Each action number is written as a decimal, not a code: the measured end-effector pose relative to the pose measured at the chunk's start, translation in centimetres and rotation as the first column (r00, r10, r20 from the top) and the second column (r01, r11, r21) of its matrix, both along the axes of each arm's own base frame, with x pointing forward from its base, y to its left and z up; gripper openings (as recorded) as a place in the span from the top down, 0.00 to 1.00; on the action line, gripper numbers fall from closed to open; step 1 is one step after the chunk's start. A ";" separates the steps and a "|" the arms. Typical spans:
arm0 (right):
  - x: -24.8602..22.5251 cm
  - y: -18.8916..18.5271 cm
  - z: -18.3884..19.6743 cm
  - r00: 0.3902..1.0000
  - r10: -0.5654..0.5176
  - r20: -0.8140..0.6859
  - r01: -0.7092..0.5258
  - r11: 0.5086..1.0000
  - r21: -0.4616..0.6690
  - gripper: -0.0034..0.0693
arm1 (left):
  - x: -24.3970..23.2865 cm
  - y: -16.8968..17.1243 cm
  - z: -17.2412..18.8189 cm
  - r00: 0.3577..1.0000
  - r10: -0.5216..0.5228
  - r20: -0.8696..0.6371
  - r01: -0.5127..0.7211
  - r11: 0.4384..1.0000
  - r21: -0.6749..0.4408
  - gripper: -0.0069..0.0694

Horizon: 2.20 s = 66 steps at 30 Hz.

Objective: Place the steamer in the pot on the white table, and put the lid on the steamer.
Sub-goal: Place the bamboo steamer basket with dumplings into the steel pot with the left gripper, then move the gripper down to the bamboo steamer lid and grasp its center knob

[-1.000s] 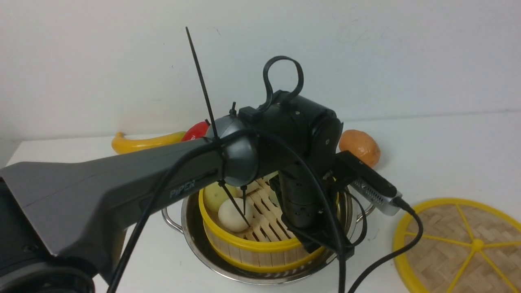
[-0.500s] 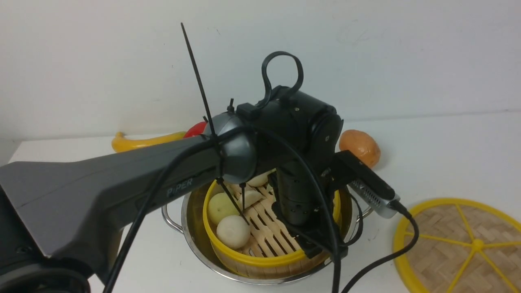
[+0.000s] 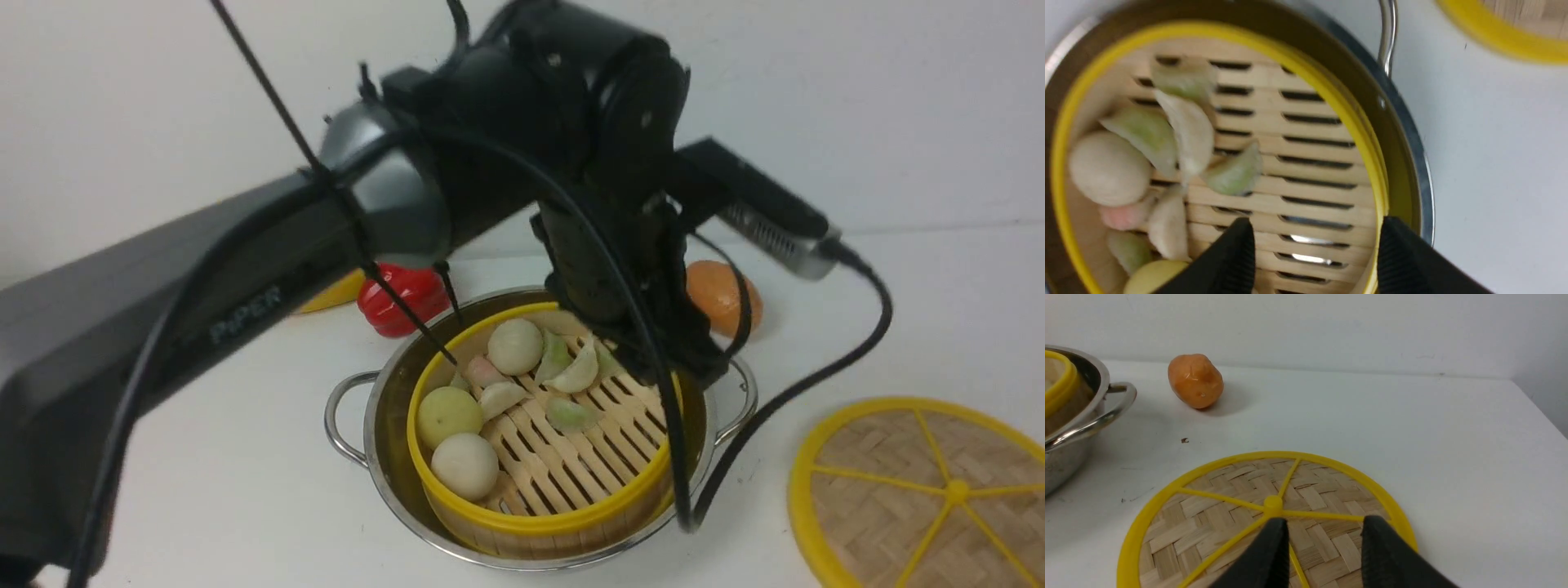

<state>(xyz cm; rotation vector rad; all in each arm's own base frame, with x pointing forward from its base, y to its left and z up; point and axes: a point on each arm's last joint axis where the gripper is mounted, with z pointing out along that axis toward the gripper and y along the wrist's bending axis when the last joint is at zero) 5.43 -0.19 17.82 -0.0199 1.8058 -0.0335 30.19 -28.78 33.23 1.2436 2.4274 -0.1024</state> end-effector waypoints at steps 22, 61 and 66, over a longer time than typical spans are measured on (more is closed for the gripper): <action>0.0 0.0 0.0 1.000 0.000 0.000 0.000 1.000 0.000 0.62 | -1.8 2.1 7.0 0.990 0.042 0.134 -0.026 0.993 -0.118 0.41; 0.0 0.0 0.0 1.000 0.000 0.000 0.000 1.000 0.000 0.62 | -22.1 29.1 -11.2 0.469 0.815 0.341 -0.553 0.572 -0.606 0.41; 0.0 0.0 0.0 1.000 0.000 0.000 0.000 1.000 0.000 0.62 | -23.2 29.1 -12.9 0.468 0.802 0.371 -0.544 0.592 -0.595 0.41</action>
